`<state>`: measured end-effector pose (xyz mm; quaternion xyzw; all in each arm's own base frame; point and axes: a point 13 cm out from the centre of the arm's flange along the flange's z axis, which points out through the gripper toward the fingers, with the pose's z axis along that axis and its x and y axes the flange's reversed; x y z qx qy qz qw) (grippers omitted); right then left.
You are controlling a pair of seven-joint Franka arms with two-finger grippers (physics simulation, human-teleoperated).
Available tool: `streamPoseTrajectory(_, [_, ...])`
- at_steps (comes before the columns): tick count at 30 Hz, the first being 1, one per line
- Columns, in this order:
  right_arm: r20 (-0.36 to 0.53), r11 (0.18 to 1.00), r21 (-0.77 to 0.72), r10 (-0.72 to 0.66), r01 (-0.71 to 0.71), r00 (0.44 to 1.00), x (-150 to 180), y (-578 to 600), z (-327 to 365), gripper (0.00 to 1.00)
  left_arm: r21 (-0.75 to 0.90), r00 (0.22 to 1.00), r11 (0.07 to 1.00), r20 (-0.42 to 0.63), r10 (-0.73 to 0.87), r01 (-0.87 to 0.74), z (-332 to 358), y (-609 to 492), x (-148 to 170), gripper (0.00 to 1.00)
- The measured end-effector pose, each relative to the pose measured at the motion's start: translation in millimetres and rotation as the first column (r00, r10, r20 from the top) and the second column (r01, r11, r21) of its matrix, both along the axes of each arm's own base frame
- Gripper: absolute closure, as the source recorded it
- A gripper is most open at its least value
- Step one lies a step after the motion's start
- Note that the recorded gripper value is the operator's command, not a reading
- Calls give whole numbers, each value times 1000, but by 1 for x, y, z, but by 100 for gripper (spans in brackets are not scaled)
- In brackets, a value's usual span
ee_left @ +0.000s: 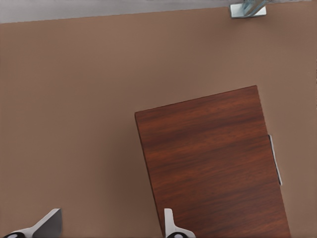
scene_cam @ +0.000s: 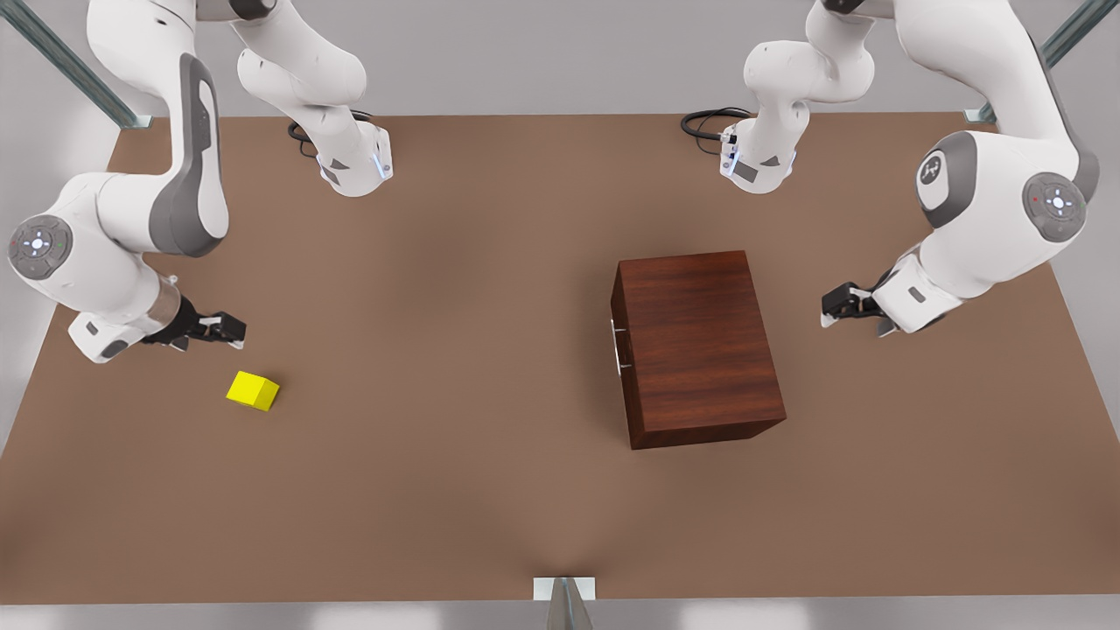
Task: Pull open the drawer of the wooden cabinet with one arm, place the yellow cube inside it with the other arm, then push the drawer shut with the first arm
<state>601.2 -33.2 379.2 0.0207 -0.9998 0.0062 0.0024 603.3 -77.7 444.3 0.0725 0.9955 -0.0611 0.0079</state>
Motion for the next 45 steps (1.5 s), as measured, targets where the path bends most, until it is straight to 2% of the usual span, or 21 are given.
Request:
streamPoseTrajectory(4, [11,1000,-1,6,-6,1000,3,-3,1,0,-2,999,1000,23,-22,22,3,-9,5,0])
streamPoseTrajectory(6, [14,1000,-1,8,-8,1000,4,-4,1,0,14,997,997,17,-77,76,-6,-51,6,0])
streamPoseTrajectory(7, [15,1000,-1,10,-10,1000,4,-4,0,0,52,990,988,9,-143,142,-16,-102,8,0])
streamPoseTrajectory(9, [17,1000,-1,14,-14,1000,5,-3,0,0,112,960,954,13,-281,277,-31,-227,-8,0])
streamPoseTrajectory(11, [18,1000,-1,18,-18,1000,5,-3,0,0,149,953,945,39,-299,291,-50,-307,-4,0])
streamPoseTrajectory(14, [16,1000,-1,22,-22,1000,6,-3,-2,0,178,970,959,57,-235,222,-76,-369,-12,0])
streamPoseTrajectory(17, [15,1000,-1,27,-27,1000,6,-2,-3,0,220,991,969,46,-123,110,-107,-385,-22,0])
streamPoseTrajectory(21, [11,1000,0,31,-31,999,6,-2,-6,0,283,997,956,42,62,-71,-164,-374,-12,0])
streamPoseTrajectory(25, [11,999,0,35,-35,999,7,-1,-6,0,329,976,920,93,195,-215,-198,-368,-3,0])
streamPoseTrajectory(35, [5,999,-1,43,-43,999,7,0,-10,0,336,910,849,228,346,-407,-240,-392,-10,0])
streamPoseTrajectory(45, [4,999,-1,47,-47,999,7,1,-11,0,404,864,773,348,364,-489,-243,-380,-20,0])
